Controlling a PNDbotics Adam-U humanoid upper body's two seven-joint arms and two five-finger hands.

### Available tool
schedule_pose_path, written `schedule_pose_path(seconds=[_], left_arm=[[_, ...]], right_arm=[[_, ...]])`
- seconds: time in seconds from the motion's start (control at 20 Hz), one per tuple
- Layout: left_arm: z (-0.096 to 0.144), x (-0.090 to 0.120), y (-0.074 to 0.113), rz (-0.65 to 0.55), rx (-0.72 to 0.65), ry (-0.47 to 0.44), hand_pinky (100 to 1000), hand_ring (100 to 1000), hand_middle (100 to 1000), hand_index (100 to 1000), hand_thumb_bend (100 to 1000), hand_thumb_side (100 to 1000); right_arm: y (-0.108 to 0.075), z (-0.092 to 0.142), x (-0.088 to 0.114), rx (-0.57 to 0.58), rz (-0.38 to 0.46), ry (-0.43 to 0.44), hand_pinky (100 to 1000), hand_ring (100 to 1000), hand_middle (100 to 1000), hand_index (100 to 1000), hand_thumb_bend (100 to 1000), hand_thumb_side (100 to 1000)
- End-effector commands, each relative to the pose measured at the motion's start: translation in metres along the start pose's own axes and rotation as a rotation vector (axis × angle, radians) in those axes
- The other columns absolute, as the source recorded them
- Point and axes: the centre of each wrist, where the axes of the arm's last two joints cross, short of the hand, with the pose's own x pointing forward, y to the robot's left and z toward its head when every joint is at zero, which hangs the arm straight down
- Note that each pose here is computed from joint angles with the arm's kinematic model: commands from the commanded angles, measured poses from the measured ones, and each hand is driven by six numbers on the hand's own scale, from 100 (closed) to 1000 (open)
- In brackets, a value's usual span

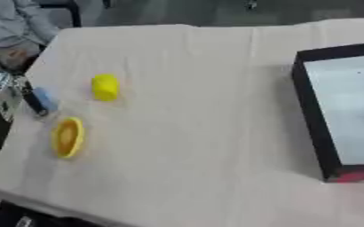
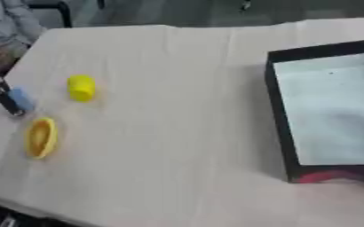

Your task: Pick up the objects with one hand, pass them to the other hand, and then place them into the box on the other side of the table.

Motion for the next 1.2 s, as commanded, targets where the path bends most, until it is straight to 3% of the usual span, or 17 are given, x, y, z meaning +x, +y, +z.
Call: schedule_pose_path(seconds=[0.05,0.7,1.2], left_arm=[[0.012,-0.003,0.033,0.019,0.071,-0.033,833,837,727,572,279,100],[0.052,0.022,0.070,-0.002,0.158,-0.231,834,835,720,570,224,100],[0.103,0.051,0.079,-0.015,0.219,-0.533,841,831,713,574,156,100]], right_arm=[[-0.006,0.000,0.006,0.001,0.019,-0.006,1000,1000,820,1000,100,460],[-0.007,0.004,0.004,-0.010,-0.015,-0.001,1000,1000,822,1000,100,448],[-0.010,-0.003,0.013,-0.007,-0.056,-0.048,1000,1000,824,1000,100,419]])
